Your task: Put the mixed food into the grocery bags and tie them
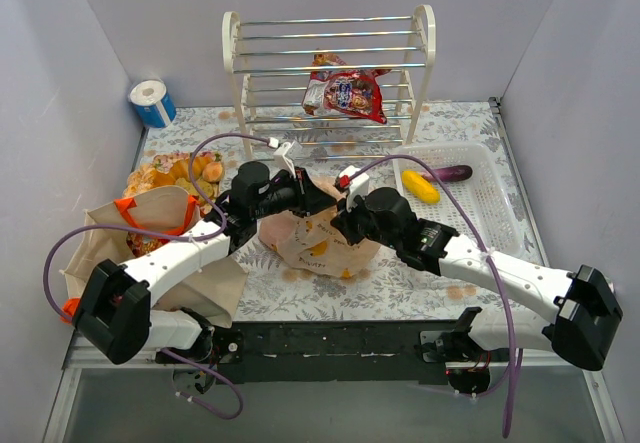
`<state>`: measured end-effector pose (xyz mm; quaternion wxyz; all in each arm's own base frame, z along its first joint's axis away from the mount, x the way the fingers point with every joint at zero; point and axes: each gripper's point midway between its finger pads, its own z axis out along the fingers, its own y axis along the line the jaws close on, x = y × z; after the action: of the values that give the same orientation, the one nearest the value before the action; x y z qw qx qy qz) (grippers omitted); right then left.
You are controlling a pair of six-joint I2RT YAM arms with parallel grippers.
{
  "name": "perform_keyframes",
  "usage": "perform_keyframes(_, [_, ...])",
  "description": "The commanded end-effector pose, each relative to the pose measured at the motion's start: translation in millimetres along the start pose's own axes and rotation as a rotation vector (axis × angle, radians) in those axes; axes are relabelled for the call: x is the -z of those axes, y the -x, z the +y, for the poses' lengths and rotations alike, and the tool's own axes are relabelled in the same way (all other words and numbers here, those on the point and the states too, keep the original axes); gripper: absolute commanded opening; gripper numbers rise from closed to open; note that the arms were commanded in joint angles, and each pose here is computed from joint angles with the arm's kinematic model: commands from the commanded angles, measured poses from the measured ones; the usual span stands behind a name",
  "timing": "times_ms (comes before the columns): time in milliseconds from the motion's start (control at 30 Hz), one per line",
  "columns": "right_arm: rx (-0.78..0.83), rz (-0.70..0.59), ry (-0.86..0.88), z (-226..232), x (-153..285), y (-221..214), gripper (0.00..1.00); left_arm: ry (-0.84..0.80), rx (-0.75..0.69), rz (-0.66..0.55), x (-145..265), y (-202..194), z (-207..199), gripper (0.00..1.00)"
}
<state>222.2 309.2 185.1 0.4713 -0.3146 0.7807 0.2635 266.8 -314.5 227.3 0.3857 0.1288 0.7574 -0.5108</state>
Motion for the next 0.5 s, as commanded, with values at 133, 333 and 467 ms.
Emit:
perform_keyframes(133, [0.056, -0.120, 0.125, 25, 38, 59, 0.53, -0.122, -0.241, -0.106, 16, 27, -33, 0.00])
perform_keyframes(333, [0.071, -0.210, 0.092, 9, 66, 94, 0.81, -0.179, -0.316, -0.134, 24, 24, -41, 0.00])
perform_keyframes(467, [0.089, -0.223, 0.116, -3, 63, 98, 0.82, -0.197, -0.344, -0.159, 27, 27, -45, 0.00])
